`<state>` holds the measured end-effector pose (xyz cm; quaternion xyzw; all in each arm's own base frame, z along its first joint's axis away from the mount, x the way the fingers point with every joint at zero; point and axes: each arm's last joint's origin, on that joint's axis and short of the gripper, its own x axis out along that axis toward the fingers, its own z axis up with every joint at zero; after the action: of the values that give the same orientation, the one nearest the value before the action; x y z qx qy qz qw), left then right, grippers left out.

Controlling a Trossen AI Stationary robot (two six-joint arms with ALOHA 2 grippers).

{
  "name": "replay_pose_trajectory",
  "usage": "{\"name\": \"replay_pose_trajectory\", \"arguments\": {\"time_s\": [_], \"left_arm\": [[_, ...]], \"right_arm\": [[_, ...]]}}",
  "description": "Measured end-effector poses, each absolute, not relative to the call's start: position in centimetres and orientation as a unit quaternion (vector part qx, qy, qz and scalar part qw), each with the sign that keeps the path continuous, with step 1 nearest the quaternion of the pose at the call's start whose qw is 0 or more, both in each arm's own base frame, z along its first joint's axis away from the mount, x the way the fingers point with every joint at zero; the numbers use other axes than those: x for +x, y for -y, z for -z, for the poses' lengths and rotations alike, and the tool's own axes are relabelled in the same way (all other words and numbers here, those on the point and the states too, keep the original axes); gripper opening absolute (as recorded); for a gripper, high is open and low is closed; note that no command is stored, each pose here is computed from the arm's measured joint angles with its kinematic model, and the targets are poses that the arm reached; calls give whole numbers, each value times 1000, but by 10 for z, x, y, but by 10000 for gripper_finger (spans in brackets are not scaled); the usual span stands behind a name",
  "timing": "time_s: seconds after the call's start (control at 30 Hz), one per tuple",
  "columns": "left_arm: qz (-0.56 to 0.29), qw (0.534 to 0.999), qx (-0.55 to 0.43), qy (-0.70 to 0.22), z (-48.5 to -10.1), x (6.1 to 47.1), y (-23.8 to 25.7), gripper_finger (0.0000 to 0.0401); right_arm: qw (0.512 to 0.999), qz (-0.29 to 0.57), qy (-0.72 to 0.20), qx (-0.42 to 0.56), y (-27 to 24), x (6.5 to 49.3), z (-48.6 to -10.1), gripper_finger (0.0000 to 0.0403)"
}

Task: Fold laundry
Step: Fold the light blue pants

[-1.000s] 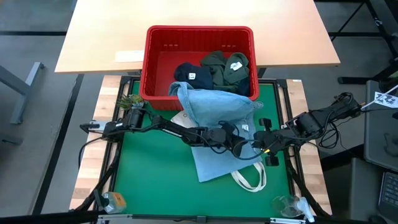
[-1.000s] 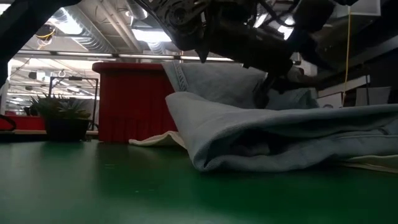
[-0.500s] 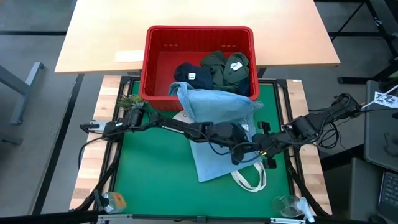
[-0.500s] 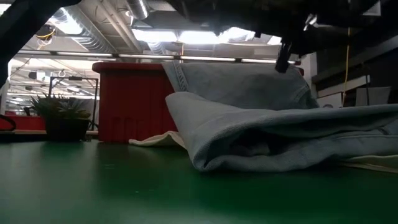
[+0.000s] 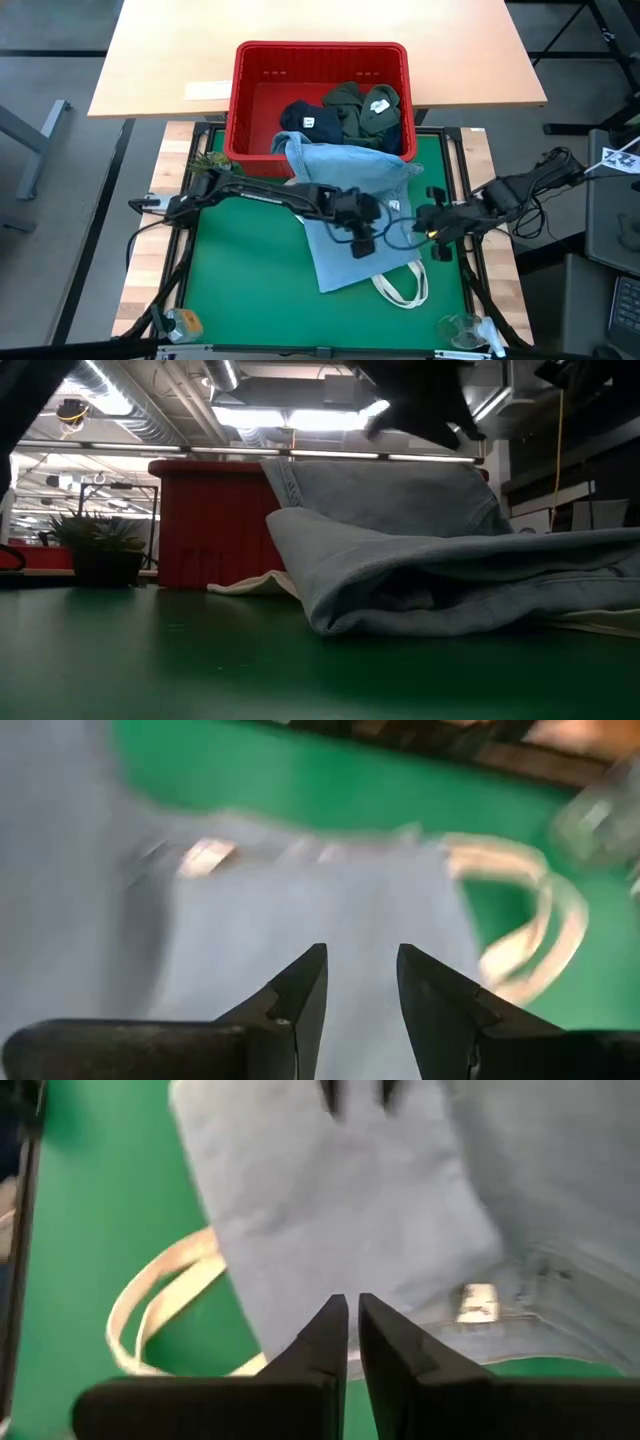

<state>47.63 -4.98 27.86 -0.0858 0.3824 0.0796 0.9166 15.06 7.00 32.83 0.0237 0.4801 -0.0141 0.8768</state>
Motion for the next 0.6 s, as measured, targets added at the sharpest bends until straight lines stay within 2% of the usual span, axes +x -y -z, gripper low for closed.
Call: {"name": "replay_pose_trajectory", "arguments": {"time_s": [0.13, 0.27, 0.43, 0.6], "left_arm": [[-134, 902, -33, -409, -302, 447, 69, 118], [-166, 893, -13, -418, -315, 425, 90, 118], [-151, 889, -8, -433, -314, 411, 121, 118], [-143, 891, -17, -430, -308, 404, 144, 118]], "right_arm": [[888, 74, -446, 81, -60, 136, -326, 30], [884, 128, -423, 153, -53, 125, -307, 30], [872, 176, -390, 239, -51, 124, -278, 30], [862, 218, -379, 255, -52, 129, -247, 30]]}}
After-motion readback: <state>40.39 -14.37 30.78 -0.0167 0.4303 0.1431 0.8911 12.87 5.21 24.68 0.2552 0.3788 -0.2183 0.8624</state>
